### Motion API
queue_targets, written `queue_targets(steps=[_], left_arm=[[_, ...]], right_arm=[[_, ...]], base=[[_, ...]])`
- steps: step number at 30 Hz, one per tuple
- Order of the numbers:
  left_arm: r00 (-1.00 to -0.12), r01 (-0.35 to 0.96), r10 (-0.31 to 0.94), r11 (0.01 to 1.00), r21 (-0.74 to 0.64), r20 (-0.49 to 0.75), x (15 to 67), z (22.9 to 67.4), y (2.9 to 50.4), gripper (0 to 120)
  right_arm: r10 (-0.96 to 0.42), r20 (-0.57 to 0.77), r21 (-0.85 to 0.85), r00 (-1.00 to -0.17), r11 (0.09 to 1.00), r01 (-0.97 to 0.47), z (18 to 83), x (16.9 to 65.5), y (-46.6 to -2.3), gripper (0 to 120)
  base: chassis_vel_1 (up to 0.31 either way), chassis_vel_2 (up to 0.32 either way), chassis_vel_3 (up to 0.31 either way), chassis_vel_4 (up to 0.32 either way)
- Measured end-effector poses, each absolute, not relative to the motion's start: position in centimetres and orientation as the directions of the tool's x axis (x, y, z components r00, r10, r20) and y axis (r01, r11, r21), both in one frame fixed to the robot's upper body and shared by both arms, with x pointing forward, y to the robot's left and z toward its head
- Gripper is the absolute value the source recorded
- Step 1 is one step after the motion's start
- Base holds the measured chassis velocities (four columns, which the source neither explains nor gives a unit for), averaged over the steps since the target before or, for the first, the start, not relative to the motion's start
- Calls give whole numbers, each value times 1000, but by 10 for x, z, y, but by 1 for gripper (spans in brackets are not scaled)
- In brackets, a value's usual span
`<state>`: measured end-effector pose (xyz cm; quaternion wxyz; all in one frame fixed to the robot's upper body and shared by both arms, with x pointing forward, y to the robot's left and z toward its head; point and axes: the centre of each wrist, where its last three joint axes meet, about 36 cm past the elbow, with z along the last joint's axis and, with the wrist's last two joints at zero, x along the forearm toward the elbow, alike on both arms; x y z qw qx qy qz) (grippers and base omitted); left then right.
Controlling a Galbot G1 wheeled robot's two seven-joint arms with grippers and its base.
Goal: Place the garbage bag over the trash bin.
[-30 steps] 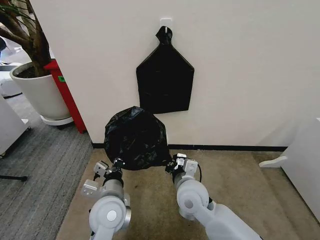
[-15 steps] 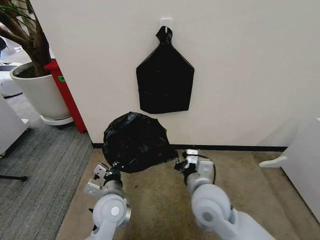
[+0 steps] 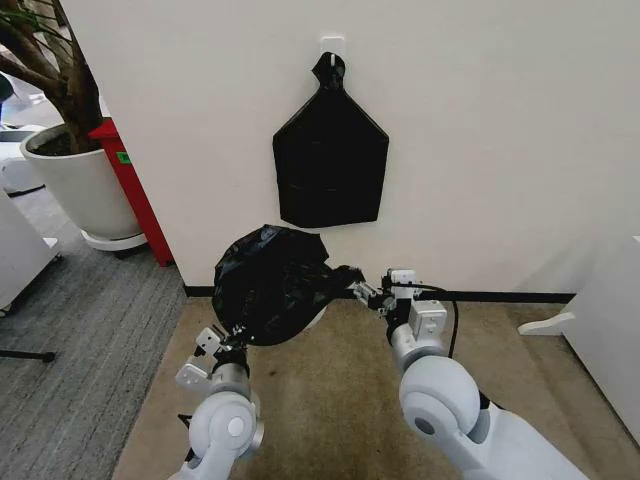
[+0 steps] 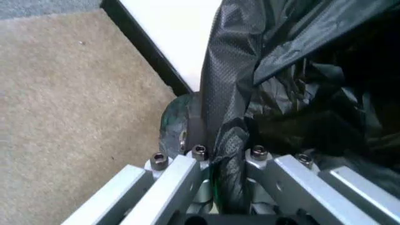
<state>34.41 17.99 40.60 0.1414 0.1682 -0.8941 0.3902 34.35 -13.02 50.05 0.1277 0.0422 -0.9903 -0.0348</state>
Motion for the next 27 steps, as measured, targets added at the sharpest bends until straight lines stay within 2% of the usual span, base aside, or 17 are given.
queue_targets(steps=[8, 17, 21, 23, 27], left_arm=[[-904, -410, -197, 644, -646, 378, 349, 402, 182, 1], [-908, -405, -199, 645, -648, 370, 351, 402, 181, 1], [-909, -400, -198, 661, -635, 367, 349, 398, 181, 1], [-909, -399, -196, 664, -632, 367, 349, 398, 181, 1], [-910, -393, -190, 679, -620, 369, 349, 394, 180, 1]], right_arm=[[-234, 427, 232, -874, 962, -144, 505, 323, -130, 100], [-339, 495, 309, -800, 929, -202, 511, 311, -131, 100], [-503, 414, 473, -759, 831, -293, 536, 300, -133, 100], [-528, 391, 498, -754, 810, -309, 540, 300, -133, 100], [-654, 237, 625, -718, 668, -403, 557, 308, -134, 100]], base=[[0, 0, 0, 0], [0, 0, 0, 0], [0, 0, 0, 0], [0, 0, 0, 0], [0, 0, 0, 0]])
